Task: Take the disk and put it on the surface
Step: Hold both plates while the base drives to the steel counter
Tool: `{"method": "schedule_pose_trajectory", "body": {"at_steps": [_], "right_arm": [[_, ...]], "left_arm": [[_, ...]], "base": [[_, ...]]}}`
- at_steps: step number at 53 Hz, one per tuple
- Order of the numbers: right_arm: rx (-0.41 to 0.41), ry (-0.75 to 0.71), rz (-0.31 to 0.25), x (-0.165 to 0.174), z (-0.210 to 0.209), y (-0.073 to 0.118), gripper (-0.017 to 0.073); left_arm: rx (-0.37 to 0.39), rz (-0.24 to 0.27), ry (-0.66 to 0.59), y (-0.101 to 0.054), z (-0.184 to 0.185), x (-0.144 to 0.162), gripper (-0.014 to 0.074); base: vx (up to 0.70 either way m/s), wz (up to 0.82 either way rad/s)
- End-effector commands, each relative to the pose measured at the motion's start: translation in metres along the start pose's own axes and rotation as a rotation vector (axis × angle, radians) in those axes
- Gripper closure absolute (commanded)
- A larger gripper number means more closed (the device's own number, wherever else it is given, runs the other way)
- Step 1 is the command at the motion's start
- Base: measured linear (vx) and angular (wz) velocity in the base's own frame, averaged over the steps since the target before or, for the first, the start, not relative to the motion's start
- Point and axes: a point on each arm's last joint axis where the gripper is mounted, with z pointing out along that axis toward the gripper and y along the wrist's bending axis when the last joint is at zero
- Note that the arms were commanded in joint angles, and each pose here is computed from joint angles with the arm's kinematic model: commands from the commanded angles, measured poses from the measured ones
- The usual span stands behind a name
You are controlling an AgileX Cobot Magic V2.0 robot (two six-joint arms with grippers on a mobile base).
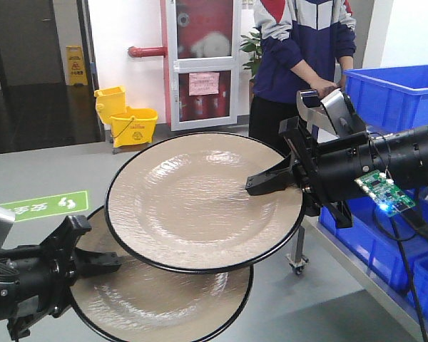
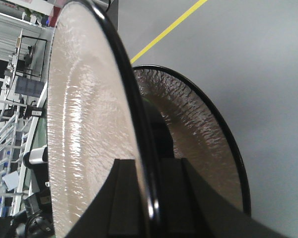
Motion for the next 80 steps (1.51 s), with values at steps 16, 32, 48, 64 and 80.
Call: {"method": "schedule_pose_trajectory", "body": {"at_steps": [16, 32, 48, 64, 80], "right_arm": [[-0.132, -0.101, -0.005, -0.0039, -0.0213, 0.0336, 0.0567], [-0.132, -0.101, -0.005, -0.0039, -0.0213, 0.0336, 0.0567], [-0.132, -0.101, -0.005, -0.0039, -0.0213, 0.0336, 0.0567], [-0.132, -0.101, -0.005, -0.0039, -0.0213, 0.0336, 0.0567], [-0.132, -0.101, -0.005, -0.0039, -0.0213, 0.0336, 0.0567]], "left_arm": [[0.093, -0.05, -0.042, -0.0215, -0.011, -0.0048, 0.0592], [0.093, -0.05, -0.042, -0.0215, -0.011, -0.0048, 0.0592], [0.093, -0.05, -0.042, -0.0215, -0.011, -0.0048, 0.0592], [0.093, -0.05, -0.042, -0.0215, -0.011, -0.0049, 0.0592], [0.092, -0.05, -0.045, -0.0214, -0.011, -0.0051, 0.0592]], "base": [[0.45, -0.12], [0.43, -0.36], [0.4, -0.67], [0.36, -0.94], [0.32, -0.92]]}}
